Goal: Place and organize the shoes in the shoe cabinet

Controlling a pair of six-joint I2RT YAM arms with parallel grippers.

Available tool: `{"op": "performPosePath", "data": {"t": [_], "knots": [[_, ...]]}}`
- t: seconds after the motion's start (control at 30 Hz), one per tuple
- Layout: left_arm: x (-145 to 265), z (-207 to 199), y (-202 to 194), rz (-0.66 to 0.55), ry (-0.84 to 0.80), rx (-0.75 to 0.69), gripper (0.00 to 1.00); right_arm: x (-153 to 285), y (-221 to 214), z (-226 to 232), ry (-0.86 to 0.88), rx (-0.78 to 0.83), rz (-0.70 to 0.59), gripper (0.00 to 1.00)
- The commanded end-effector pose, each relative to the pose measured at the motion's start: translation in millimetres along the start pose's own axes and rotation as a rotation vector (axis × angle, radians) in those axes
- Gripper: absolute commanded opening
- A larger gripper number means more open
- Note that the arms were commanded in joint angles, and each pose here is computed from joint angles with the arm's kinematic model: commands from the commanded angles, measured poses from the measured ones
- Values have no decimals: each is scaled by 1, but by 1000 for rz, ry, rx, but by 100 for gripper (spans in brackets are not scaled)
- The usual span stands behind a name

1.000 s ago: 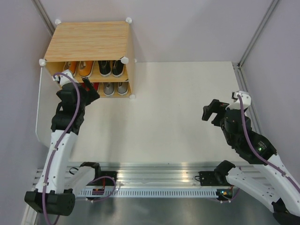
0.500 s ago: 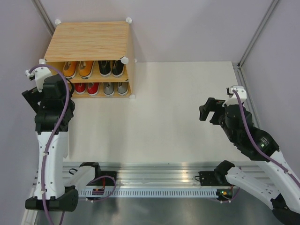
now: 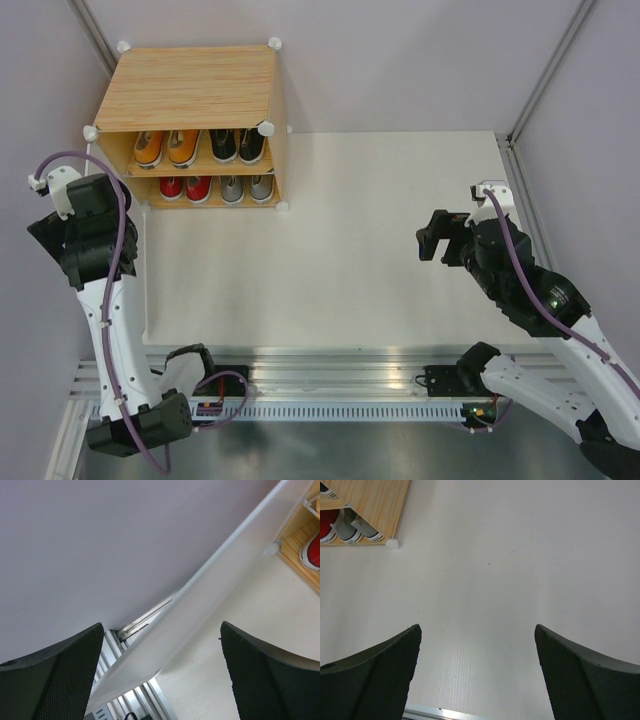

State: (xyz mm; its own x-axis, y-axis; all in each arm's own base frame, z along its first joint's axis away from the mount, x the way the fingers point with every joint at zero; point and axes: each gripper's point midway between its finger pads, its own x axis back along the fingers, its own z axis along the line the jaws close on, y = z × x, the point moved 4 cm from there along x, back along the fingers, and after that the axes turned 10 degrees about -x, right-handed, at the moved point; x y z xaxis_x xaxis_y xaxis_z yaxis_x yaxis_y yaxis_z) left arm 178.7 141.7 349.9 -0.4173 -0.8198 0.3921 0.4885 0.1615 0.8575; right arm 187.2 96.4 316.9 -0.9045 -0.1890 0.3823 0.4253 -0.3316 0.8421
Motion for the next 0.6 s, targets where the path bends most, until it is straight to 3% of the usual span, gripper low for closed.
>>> {"op": "performPosePath", "data": {"t": [0.0,0.57], "knots": [[4,-19,-19,84,-145,4,100,4,11,6,35,2,-30,98],[60,-60,-13,57,-647,115,99,13,18,1,35,-7,-80,98]]}}
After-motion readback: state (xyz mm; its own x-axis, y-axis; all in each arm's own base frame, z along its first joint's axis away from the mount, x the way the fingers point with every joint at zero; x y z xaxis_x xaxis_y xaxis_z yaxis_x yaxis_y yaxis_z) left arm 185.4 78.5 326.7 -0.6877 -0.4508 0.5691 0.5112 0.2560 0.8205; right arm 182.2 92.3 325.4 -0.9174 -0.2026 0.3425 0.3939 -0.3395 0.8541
